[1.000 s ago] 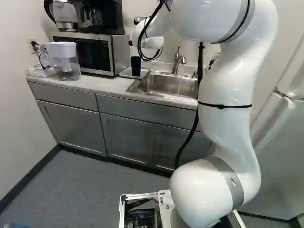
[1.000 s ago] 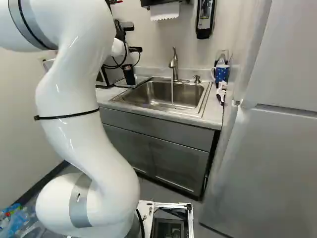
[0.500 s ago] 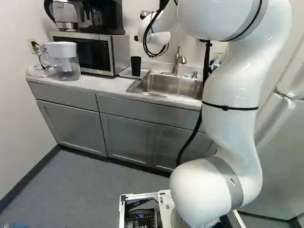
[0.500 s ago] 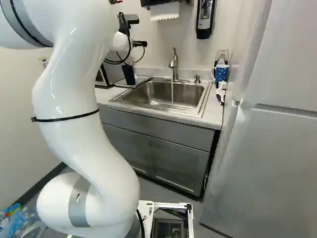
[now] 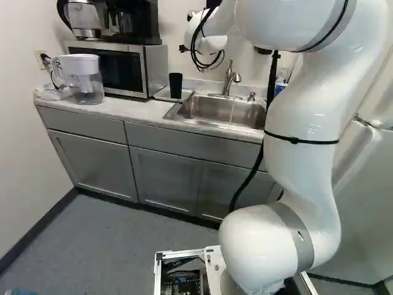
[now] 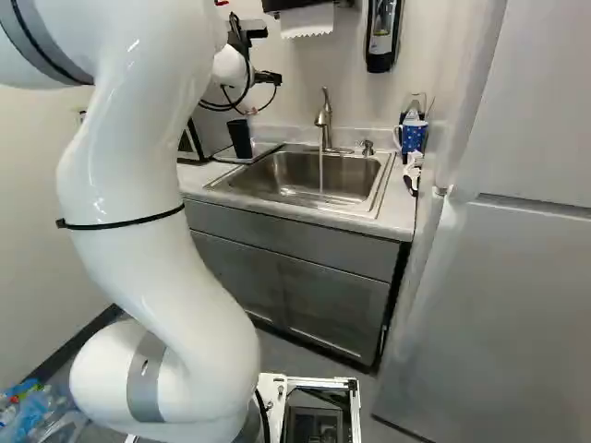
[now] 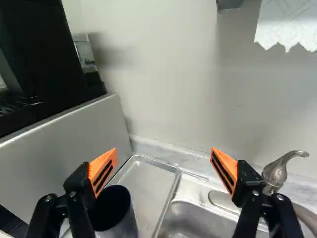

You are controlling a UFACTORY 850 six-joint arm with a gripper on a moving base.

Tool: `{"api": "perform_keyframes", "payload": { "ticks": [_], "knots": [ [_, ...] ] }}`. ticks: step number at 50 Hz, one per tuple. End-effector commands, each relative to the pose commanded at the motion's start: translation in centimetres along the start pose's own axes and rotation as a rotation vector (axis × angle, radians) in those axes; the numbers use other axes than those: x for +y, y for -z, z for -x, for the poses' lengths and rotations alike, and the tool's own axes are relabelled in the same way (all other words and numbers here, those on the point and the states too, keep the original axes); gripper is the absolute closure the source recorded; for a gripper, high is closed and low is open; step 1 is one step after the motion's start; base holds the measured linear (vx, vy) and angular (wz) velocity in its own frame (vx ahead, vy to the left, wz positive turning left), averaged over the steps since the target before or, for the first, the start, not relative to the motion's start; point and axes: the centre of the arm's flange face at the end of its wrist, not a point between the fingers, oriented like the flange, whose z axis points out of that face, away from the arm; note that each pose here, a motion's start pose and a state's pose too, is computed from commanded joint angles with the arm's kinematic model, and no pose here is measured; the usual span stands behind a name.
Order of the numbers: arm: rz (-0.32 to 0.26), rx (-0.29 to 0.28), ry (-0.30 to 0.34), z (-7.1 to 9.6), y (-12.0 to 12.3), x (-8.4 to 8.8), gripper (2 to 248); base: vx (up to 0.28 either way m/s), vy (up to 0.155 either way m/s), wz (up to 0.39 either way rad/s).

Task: Rinse the cup and place it in the tray

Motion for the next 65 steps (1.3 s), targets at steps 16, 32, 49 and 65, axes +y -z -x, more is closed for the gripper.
{"api": "perform_keyframes", "payload": {
  "ticks": [16,32,49,65],
  "knots": [
    [0.019,-0.043,-0.005,-1.1,0.6,1.5,3,0.0,0.0,0.0],
    [0.032,-0.084,-0.01,-2.2,1.3,2.6,3,0.0,0.0,0.0],
    [0.05,-0.104,-0.015,-2.9,1.8,3.9,3,0.0,0.0,0.0],
    [0.078,-0.103,-0.021,-3.0,2.1,5.7,3,0.0,0.0,0.0]
  ]
}}
